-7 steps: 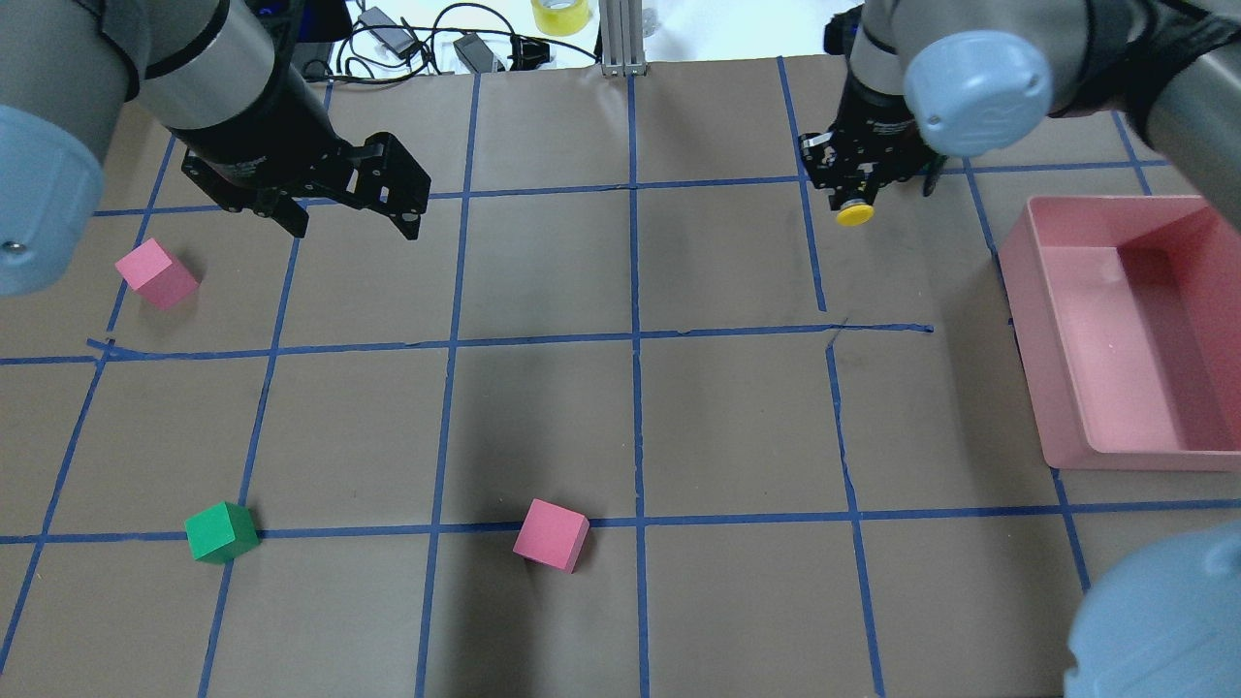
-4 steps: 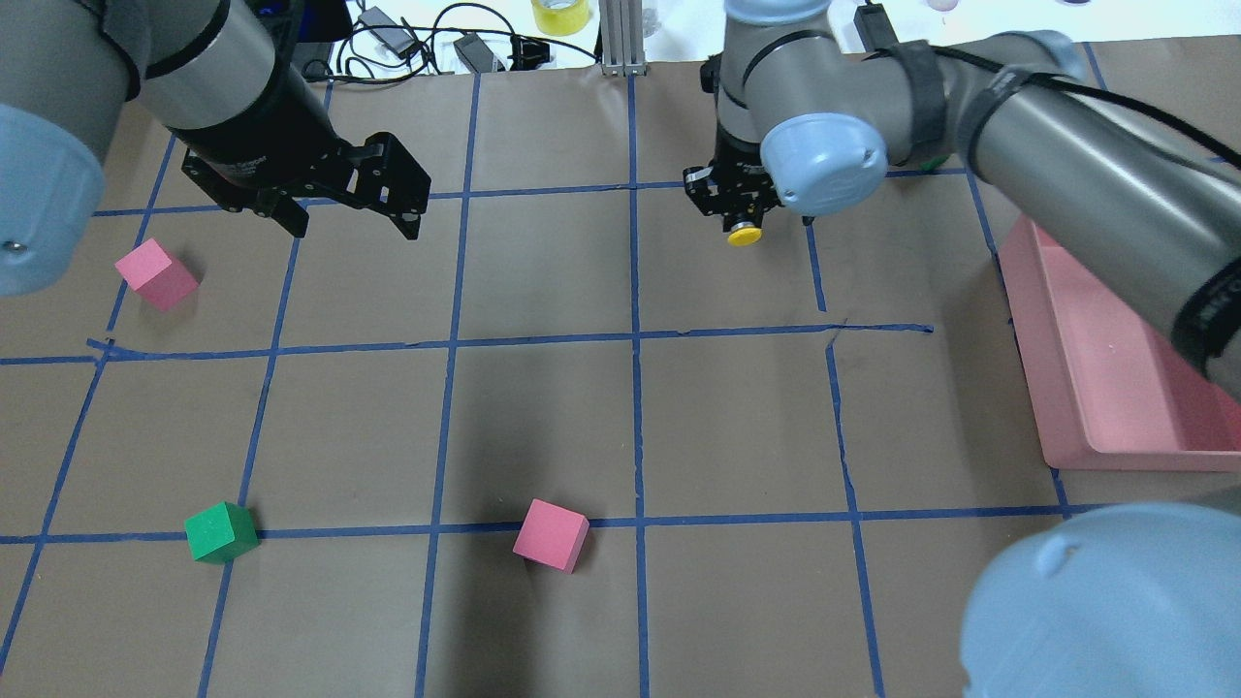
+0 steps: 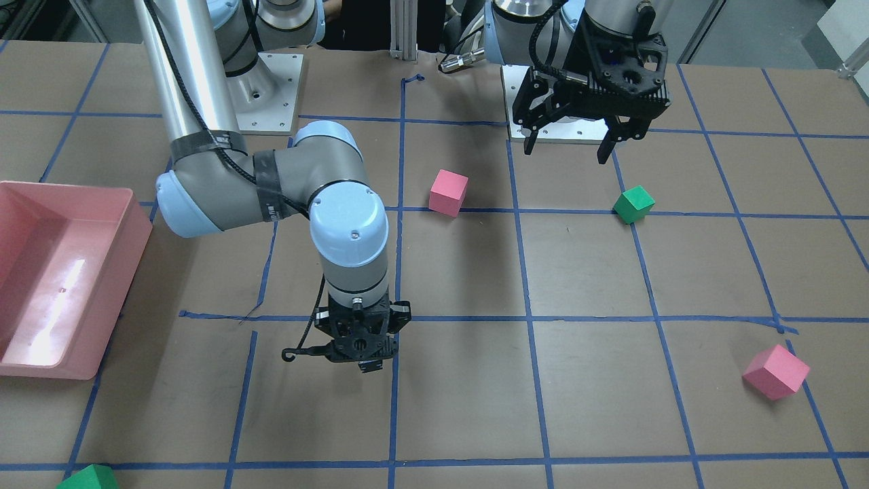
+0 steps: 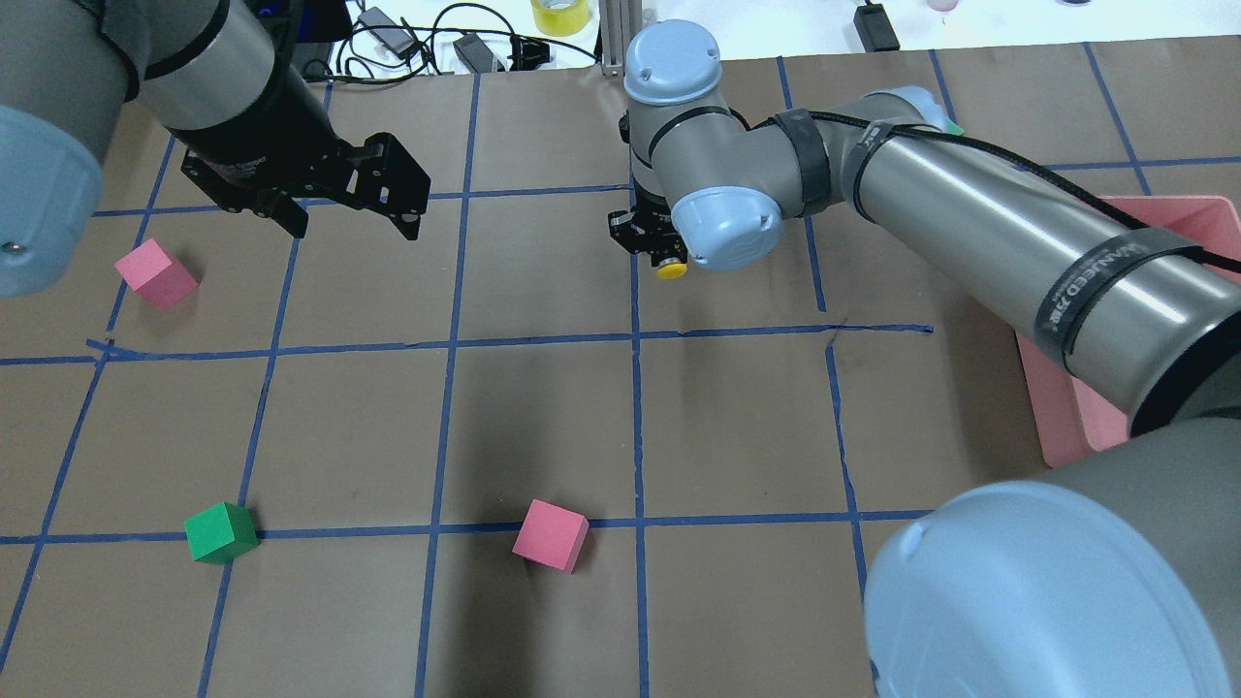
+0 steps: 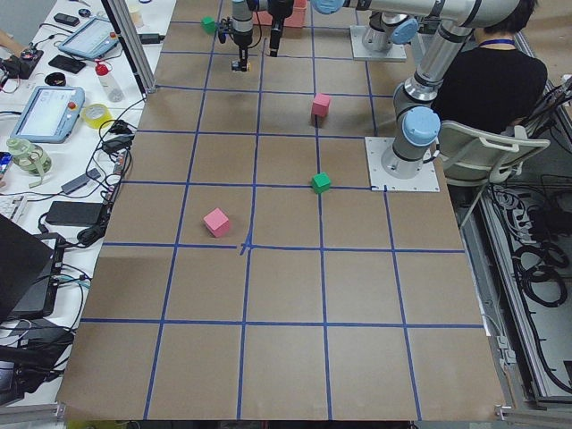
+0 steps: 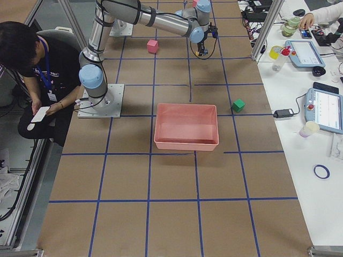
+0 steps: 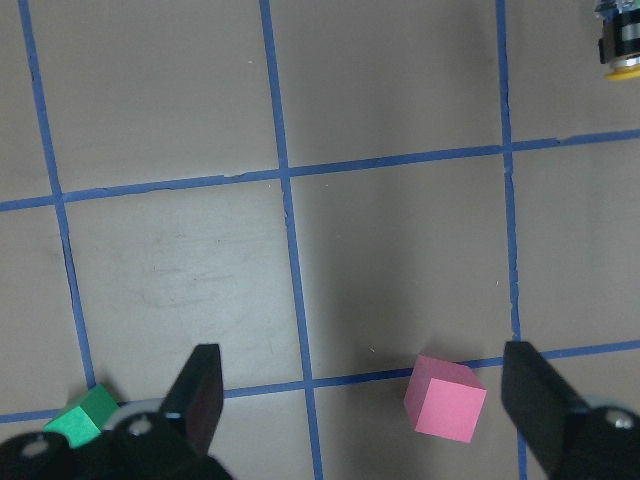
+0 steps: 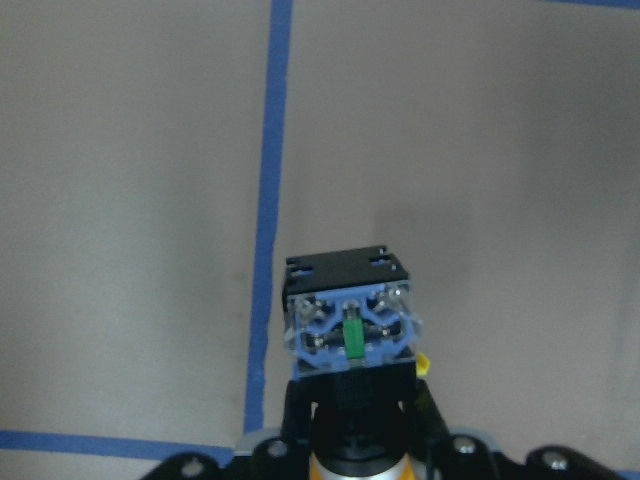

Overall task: Align button upright
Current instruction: 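Lift the switch out of the tray and carry it toward the table center, then set the switch down on the table and open the right gripper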

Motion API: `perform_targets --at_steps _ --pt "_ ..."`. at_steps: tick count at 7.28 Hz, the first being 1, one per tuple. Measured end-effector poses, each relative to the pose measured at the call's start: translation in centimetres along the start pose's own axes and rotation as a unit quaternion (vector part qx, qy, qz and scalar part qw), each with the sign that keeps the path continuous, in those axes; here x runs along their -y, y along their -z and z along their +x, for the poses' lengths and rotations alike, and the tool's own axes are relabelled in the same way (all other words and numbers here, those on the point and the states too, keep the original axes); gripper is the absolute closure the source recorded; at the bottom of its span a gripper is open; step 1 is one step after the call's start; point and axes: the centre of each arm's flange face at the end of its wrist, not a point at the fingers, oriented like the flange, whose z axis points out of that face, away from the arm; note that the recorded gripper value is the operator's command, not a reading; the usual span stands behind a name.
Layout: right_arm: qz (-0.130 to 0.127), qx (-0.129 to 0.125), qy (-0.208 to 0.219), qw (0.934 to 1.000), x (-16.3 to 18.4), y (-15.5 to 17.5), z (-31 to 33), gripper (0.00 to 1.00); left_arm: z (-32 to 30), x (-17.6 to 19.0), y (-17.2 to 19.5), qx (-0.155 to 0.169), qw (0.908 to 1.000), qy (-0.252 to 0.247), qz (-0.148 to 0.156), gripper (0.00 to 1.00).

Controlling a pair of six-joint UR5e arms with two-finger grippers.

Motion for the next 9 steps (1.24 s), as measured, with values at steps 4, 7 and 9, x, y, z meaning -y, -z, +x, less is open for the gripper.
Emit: perform_targets --at_steps 4,7,9 --pt "-0.005 0.025 0.007 0.9997 0.7 -3.0 -3.8 1.00 0.0 0.0 0.0 0.000 1.0000 0.000 0.000 0.00" --pt "-0.015 0.029 0.005 0.9995 1.0 -5.5 -4.2 0.34 0.0 -0.1 0.0 0.003 1.0000 0.002 -0.003 0.00" --pt "-0.018 0.035 0.004 0.9992 1.0 -5.9 -4.4 0.00 -0.1 -0.6 -0.3 0.006 0.9997 0.010 -0.023 0.00"
